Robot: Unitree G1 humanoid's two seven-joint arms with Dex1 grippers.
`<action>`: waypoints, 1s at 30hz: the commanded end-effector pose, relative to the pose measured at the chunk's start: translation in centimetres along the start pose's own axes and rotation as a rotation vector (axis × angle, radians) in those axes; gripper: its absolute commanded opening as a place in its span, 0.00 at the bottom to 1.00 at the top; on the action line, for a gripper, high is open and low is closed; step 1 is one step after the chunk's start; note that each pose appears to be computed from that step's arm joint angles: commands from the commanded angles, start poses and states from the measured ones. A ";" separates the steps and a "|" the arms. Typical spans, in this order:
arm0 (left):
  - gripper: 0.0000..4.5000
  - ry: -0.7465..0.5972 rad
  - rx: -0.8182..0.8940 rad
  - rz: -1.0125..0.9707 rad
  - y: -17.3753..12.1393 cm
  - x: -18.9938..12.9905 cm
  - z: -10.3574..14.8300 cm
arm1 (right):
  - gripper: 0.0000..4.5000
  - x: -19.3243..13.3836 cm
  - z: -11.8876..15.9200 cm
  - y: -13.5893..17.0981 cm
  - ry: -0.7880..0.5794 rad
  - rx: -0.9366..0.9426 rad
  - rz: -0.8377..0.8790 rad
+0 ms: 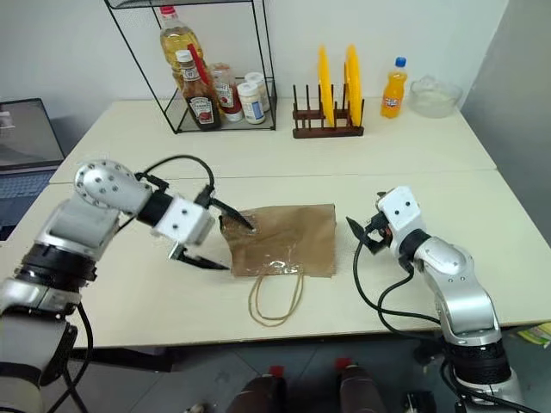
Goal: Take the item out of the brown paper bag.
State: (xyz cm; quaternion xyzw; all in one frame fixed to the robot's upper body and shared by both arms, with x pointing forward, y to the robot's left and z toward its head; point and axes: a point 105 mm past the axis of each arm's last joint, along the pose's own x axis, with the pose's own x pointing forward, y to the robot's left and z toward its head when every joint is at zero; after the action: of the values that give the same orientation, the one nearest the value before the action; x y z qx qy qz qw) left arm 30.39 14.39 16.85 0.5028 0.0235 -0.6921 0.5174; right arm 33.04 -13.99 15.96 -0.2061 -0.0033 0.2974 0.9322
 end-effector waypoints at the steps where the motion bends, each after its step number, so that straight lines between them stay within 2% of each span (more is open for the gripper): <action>1: 1.00 -0.006 0.079 0.005 -0.6 1.2 0.1 | 0.99 -0.5 0.6 1.0 -0.036 -0.054 0.104; 4: 1.00 -0.017 0.060 0.005 -1.3 3.3 -0.8 | 0.99 -0.9 0.1 1.5 -0.017 -0.077 0.164; 9: 1.00 -0.047 0.058 0.097 -0.5 6.5 -1.5 | 0.99 -1.3 -0.7 2.1 0.014 -0.076 0.223; 11: 1.00 -0.098 -0.008 0.164 0.2 7.4 -1.3 | 0.99 -1.6 -1.1 2.4 0.028 -0.075 0.241; 15: 0.81 -0.166 0.002 0.193 0.0 8.6 -0.1 | 1.00 -2.1 -2.4 2.7 0.064 -0.081 0.261; 19: 0.54 -0.247 -0.035 0.182 -0.2 8.3 1.9 | 1.00 -2.2 -3.0 2.6 0.078 -0.094 0.274; 24: 0.17 -0.249 -0.031 0.159 -0.4 8.1 2.5 | 1.00 -2.5 -4.1 3.9 0.104 -0.139 0.356; 26: 0.06 -0.251 -0.033 0.158 -0.3 8.0 2.8 | 1.00 -2.5 -4.4 4.3 0.106 -0.154 0.381; 27: 0.01 -0.254 -0.031 0.152 -0.3 8.0 2.9 | 1.00 -2.5 -4.5 4.4 0.106 -0.156 0.387; 30: 0.01 -0.259 -0.024 0.137 -0.5 8.1 3.4 | 1.00 -2.3 -4.6 4.3 0.103 -0.157 0.387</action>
State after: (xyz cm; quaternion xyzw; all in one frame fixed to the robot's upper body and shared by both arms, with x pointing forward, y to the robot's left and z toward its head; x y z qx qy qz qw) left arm 28.50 7.44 11.62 0.4017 -0.0530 -0.7122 0.5732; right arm 29.24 -13.92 9.46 -0.2780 0.0804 0.4569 0.8411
